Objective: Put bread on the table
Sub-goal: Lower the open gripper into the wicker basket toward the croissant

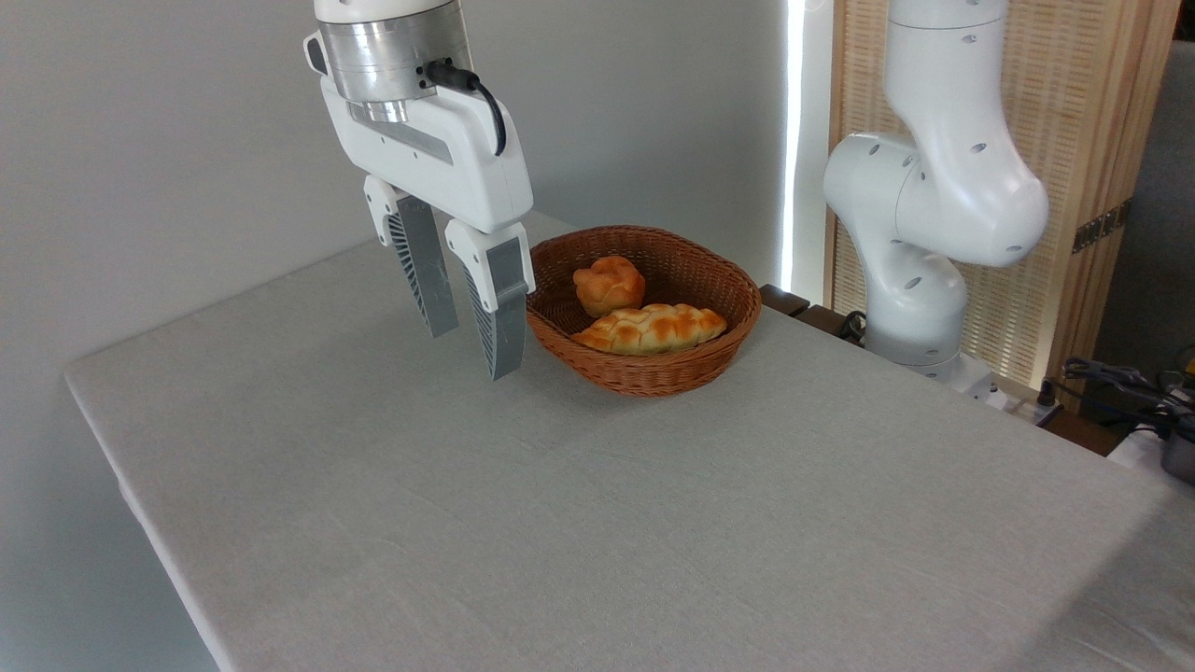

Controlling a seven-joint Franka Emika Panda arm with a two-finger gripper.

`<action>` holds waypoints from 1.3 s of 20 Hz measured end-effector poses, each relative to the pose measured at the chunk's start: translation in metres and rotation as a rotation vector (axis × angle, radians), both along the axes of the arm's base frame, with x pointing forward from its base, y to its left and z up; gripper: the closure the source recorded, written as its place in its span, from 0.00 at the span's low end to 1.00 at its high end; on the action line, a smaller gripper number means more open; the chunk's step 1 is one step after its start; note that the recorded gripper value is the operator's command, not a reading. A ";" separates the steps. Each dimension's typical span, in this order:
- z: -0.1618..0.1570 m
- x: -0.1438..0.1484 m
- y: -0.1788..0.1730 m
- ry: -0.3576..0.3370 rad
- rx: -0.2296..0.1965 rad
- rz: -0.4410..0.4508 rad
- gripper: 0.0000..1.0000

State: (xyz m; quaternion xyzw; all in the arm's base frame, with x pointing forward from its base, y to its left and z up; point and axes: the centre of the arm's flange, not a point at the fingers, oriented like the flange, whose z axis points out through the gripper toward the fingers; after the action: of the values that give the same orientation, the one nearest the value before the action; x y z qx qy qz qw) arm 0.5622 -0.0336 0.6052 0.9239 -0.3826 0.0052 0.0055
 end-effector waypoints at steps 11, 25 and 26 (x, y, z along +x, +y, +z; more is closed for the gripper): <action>-0.003 0.000 0.000 0.008 0.000 0.000 0.00; -0.035 -0.165 -0.075 0.114 -0.008 -0.197 0.00; -0.043 -0.180 -0.081 0.126 -0.005 -0.233 0.00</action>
State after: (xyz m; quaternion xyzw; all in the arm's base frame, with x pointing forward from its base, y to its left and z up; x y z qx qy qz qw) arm 0.3822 -0.1143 0.5622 0.8717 -0.4862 -0.0524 0.0322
